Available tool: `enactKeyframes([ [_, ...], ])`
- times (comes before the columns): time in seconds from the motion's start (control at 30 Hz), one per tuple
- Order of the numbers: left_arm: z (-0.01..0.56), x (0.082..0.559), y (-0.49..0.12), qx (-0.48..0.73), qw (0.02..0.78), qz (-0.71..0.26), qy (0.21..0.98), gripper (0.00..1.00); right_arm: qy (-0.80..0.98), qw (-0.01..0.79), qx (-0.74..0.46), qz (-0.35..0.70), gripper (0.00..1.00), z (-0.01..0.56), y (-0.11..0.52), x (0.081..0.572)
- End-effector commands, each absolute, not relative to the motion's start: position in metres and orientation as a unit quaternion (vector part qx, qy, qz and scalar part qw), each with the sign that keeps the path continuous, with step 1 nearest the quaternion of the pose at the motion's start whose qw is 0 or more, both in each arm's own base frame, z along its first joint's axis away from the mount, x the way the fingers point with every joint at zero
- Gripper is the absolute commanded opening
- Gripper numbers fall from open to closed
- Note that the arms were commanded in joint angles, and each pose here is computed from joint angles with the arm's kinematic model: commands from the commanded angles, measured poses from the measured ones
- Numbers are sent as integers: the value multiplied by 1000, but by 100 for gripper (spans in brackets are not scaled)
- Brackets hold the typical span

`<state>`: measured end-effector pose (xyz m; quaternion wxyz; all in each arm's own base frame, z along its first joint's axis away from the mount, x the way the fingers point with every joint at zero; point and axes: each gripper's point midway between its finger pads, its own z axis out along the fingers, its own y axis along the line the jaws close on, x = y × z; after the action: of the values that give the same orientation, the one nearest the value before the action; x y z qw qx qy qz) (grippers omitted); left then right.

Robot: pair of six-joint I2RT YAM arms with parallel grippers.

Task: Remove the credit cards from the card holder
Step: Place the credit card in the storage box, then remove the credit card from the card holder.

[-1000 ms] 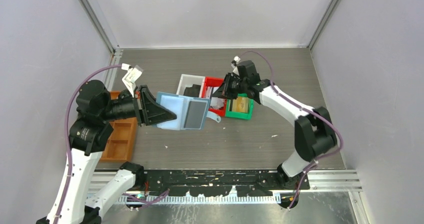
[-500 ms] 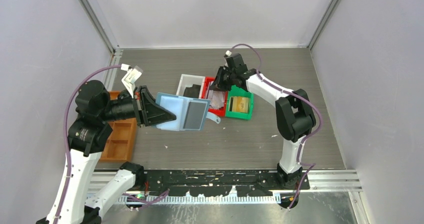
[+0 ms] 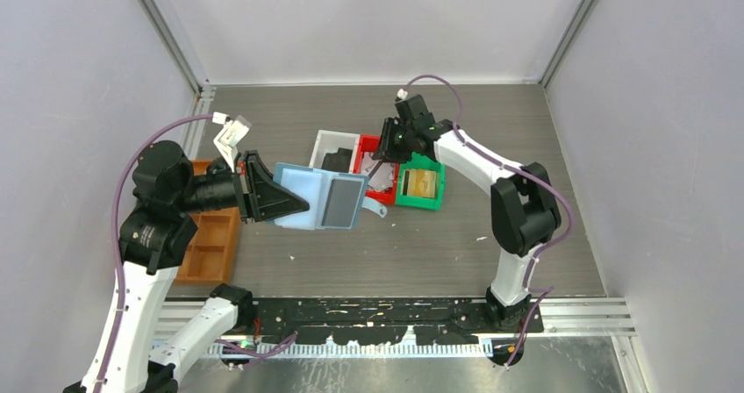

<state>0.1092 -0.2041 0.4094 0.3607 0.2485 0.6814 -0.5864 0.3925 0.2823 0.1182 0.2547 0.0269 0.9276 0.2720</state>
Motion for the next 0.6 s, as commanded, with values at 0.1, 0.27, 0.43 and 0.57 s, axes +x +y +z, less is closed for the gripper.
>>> enactKeyframes([
  [0.1,429,103,-203,275,389,-586,655,0,849,387,-6,360,46,270,274,364],
  [0.27,429,105,-204,272,388,-591,653,0,747,401,-72,525,61,350,285,289],
  [0.43,433,106,-206,263,383,-603,648,0,603,378,-129,690,69,409,282,203],
  [0.57,437,106,-207,260,377,-613,644,0,561,383,-171,714,71,423,277,160],
])
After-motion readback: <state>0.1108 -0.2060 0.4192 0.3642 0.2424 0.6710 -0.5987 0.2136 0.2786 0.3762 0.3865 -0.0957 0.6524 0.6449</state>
